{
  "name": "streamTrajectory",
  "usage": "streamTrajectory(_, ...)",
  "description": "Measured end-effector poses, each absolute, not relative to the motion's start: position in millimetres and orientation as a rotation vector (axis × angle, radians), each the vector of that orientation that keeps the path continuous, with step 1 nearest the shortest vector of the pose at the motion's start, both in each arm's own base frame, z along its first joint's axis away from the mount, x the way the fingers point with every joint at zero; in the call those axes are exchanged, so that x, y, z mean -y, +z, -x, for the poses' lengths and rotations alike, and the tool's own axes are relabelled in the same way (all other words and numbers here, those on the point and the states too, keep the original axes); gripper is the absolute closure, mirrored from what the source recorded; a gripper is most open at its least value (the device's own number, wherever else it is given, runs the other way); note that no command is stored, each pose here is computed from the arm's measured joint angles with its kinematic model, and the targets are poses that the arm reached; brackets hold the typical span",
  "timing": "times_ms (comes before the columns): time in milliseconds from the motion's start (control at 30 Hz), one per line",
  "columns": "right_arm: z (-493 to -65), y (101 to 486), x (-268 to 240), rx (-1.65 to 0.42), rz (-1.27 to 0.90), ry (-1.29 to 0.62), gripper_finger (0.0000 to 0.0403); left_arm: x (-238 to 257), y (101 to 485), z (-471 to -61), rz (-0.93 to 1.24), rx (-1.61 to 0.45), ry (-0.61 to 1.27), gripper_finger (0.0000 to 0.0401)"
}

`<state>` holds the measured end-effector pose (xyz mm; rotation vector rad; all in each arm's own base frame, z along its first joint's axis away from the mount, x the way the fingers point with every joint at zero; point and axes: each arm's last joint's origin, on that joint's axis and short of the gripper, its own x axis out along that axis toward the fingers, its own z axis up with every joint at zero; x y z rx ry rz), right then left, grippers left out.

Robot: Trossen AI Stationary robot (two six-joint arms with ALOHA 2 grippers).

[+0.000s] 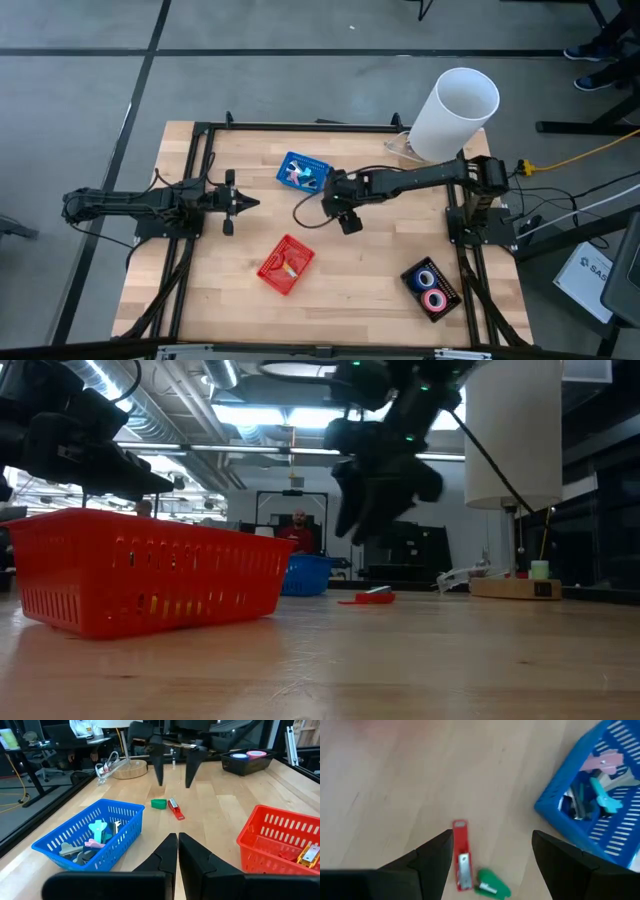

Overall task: Pick and place Stapler, Stapler remover, tape
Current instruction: Put the red stapler into the red bin

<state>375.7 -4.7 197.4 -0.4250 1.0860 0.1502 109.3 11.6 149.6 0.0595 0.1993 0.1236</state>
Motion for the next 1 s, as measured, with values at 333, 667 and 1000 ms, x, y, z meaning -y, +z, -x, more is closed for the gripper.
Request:
streamTrajectory(333, -347, 182, 19, -1.059, 0.396, 0.17, 0.0132, -12, 150, -109, -0.06, -0.199, 0.123, 0.0391)
streamTrajectory(667, -344, 173, 23, -1.012, 0.371, 0.235, 0.0132, -12, 150, -109, -0.06, -0.199, 0.123, 0.0393)
streamTrajectory(1000, -351, 151, 25, -1.038, 0.35, 0.292, 0.0132, -12, 150, -109, -0.059, -0.199, 0.123, 0.0391)
